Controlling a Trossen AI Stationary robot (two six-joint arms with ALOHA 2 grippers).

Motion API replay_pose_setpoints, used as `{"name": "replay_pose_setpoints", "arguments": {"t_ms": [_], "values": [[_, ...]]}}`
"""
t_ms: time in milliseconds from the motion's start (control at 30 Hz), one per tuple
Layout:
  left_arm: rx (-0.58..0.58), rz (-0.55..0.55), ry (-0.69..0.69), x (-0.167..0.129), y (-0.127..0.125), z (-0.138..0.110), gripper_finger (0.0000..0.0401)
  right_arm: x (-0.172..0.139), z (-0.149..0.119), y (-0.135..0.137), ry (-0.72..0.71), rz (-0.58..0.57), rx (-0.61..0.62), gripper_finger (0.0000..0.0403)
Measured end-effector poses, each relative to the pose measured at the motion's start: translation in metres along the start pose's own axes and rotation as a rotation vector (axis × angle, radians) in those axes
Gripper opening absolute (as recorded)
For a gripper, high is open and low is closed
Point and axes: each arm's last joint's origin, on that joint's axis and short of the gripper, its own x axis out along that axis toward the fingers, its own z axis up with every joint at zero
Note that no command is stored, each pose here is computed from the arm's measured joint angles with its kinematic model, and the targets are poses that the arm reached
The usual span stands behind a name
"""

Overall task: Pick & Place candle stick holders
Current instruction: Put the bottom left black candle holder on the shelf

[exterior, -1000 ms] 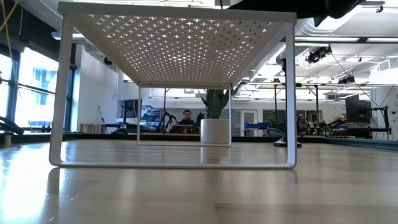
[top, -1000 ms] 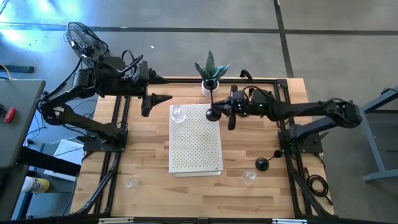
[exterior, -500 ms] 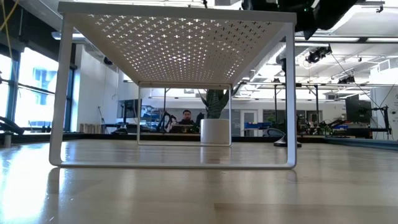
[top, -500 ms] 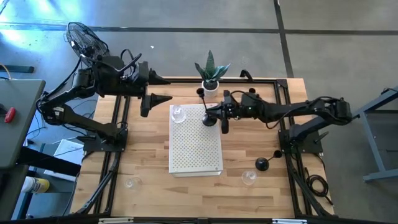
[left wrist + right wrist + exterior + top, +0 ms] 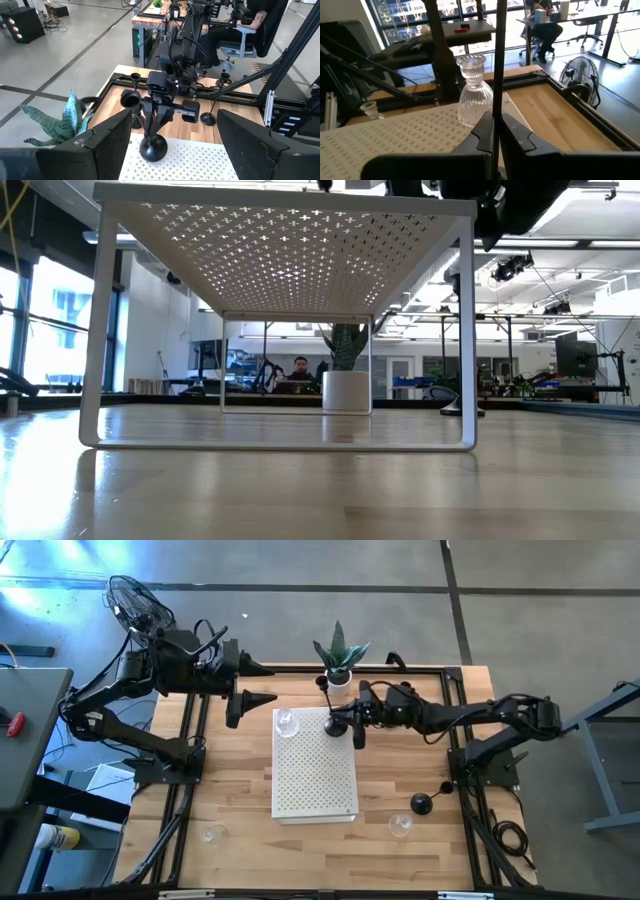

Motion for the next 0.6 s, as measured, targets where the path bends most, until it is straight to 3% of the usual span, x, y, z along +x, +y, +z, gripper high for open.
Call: {"name": "replay_pose_setpoints", "arguments": {"t_ms": [600], "values": [[0.004, 0.036, -0.003, 0.0001, 0.0010, 0.0001, 0.0287, -0.0002, -0.0028, -0.0015, 0.031, 0.002, -0.040, 0.0011]]}}
